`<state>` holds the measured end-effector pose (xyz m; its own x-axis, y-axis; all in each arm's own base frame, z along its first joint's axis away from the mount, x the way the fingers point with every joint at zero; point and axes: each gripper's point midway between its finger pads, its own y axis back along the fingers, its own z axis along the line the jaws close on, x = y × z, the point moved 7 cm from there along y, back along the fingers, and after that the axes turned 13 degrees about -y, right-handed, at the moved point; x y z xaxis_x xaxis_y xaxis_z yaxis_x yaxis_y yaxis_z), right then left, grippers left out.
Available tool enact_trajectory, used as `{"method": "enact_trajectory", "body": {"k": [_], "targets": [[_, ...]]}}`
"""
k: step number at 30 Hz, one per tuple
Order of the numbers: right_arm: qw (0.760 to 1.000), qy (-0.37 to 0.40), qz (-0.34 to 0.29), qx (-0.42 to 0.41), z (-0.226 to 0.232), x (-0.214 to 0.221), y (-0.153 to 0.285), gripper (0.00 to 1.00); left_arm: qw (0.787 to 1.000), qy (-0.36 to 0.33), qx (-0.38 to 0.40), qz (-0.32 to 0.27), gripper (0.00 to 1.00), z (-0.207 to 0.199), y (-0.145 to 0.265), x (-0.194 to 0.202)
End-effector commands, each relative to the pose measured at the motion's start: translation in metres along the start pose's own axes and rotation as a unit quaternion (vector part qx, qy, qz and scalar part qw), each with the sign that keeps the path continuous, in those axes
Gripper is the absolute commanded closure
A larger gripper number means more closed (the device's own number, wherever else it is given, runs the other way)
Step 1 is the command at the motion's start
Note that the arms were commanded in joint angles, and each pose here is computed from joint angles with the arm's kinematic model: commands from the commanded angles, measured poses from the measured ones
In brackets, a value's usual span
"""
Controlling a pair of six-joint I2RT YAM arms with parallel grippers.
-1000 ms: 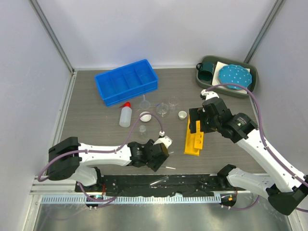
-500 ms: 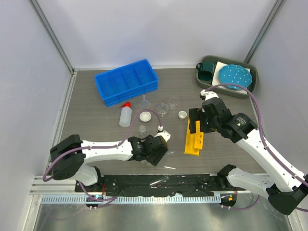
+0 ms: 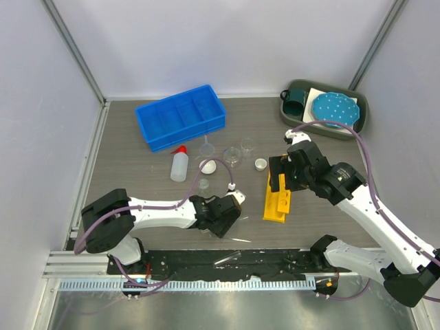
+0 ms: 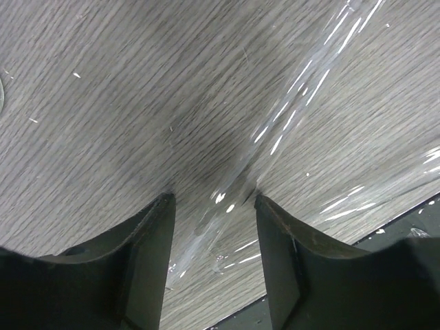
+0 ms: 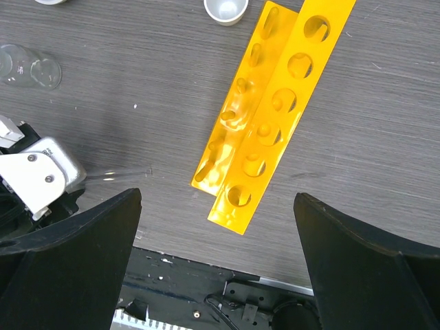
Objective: Organize the chemistry lab equipment
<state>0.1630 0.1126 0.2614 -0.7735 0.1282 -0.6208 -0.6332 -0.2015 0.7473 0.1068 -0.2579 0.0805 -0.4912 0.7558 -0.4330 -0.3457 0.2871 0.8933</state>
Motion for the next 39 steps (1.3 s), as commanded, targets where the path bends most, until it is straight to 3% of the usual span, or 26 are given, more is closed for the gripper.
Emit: {"method": "enact_trajectory", "body": {"k": [1,5,9,15,26,30,34,39], "targets": [[1.0,0.003,-0.022,-0.012,0.002,-0.005,0.005,0.02,1.0,0.01,0.013,-0.005,0.46,-0.004,-0.007,0.0],[1.0,0.001,-0.023,-0.014,0.002,-0.005,0.006,0.02,1.0,0.018,0.009,-0.006,0.58,-0.003,-0.007,0.002],[1.0,0.0,-0.02,-0.015,0.002,-0.004,0.007,0.02,1.0,0.018,0.005,-0.005,0.84,-0.002,-0.006,0.004],[1.0,0.002,-0.001,-0.014,0.007,-0.005,0.004,0.03,1.0,0.013,-0.014,-0.022,0.99,0.004,0.003,-0.003],[0.999,-0.033,-0.033,-0.028,0.015,-0.021,0.019,0.03,0.996,0.01,-0.021,-0.088,1.0,0.016,0.058,-0.036],[0.997,-0.036,-0.03,-0.057,0.02,-0.025,0.033,0.03,0.988,0.017,0.015,-0.154,1.0,0.019,0.105,-0.05],[0.993,-0.021,-0.01,-0.116,0.031,-0.027,0.051,0.04,0.974,0.011,0.068,-0.214,1.0,0.016,0.137,-0.057],[0.971,0.003,0.026,-0.237,0.052,-0.023,0.077,0.04,0.95,-0.015,0.162,-0.268,1.0,0.002,0.167,-0.063]]}}
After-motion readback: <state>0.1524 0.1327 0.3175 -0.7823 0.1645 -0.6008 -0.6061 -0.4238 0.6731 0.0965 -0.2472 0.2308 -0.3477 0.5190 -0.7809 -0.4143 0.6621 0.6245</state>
